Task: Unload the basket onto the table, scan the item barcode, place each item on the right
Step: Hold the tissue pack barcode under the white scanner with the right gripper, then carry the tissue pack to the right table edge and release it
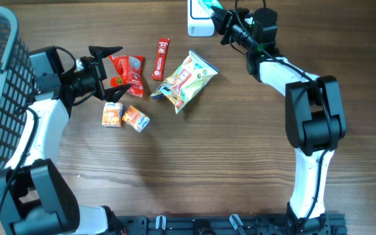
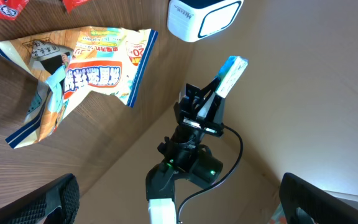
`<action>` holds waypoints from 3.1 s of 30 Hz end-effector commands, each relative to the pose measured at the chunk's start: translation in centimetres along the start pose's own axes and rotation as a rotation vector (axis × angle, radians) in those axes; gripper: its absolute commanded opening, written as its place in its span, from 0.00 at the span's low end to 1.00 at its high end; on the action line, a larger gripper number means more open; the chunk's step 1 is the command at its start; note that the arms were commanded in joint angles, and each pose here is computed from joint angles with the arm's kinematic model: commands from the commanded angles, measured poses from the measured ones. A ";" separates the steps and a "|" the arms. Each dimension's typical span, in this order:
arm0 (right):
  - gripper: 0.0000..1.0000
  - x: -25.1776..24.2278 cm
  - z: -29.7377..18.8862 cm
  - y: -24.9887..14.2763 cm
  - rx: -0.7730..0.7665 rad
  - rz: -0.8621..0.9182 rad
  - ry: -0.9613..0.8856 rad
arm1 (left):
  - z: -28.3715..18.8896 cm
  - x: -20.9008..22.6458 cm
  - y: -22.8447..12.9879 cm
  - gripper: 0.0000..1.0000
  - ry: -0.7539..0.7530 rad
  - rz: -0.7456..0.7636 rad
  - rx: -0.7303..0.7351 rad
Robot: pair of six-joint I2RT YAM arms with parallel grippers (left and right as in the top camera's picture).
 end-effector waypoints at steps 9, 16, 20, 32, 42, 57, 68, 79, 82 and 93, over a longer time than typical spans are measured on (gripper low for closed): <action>0.04 -0.9 3.7 0.5 -0.046 -0.006 0.033 | -0.3 -0.5 -0.5 1.00 -0.010 0.044 -0.012; 0.04 -1.9 5.4 0.6 -0.039 0.005 0.001 | -0.3 -0.5 -0.5 1.00 -0.010 0.044 -0.012; 0.04 -2.5 5.6 0.4 -0.039 0.016 -0.025 | -0.3 -0.5 -0.5 1.00 -0.010 0.044 -0.012; 0.04 -4.7 6.3 -0.3 -0.091 0.046 -0.095 | -0.3 -0.5 -0.5 1.00 -0.010 0.044 -0.012; 0.04 -2.6 6.1 -0.1 -0.078 0.014 -0.012 | -0.3 -0.5 -0.5 1.00 -0.010 0.044 -0.012; 0.04 5.2 2.4 1.1 0.045 -0.333 0.224 | -0.3 -0.5 -0.4 1.00 -0.010 0.044 -0.015; 0.04 11.6 -12.2 10.6 -0.315 -0.651 -0.205 | -0.3 -0.5 -0.2 1.00 -0.009 0.044 -0.032; 0.04 8.0 -32.5 21.3 -0.766 -0.541 -0.768 | -0.3 -0.5 -0.2 1.00 -0.009 0.044 -0.031; 0.04 7.0 -36.2 22.4 -0.854 -0.508 -0.878 | -0.3 -0.5 -0.2 1.00 -0.009 0.044 -0.035; 0.04 6.0 -41.0 23.5 -0.991 -0.478 -1.075 | -0.3 -0.4 -0.2 1.00 -0.005 0.037 -0.038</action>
Point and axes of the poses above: each gripper's point midway between its finger pads, its own z axis out along the fingers, its own x axis along the line the jaws close on, y = z × x, the point moved 6 cm from there along -z, back along the fingers, and after that the axes turned 4 degrees about -z, right-handed, at the moved point
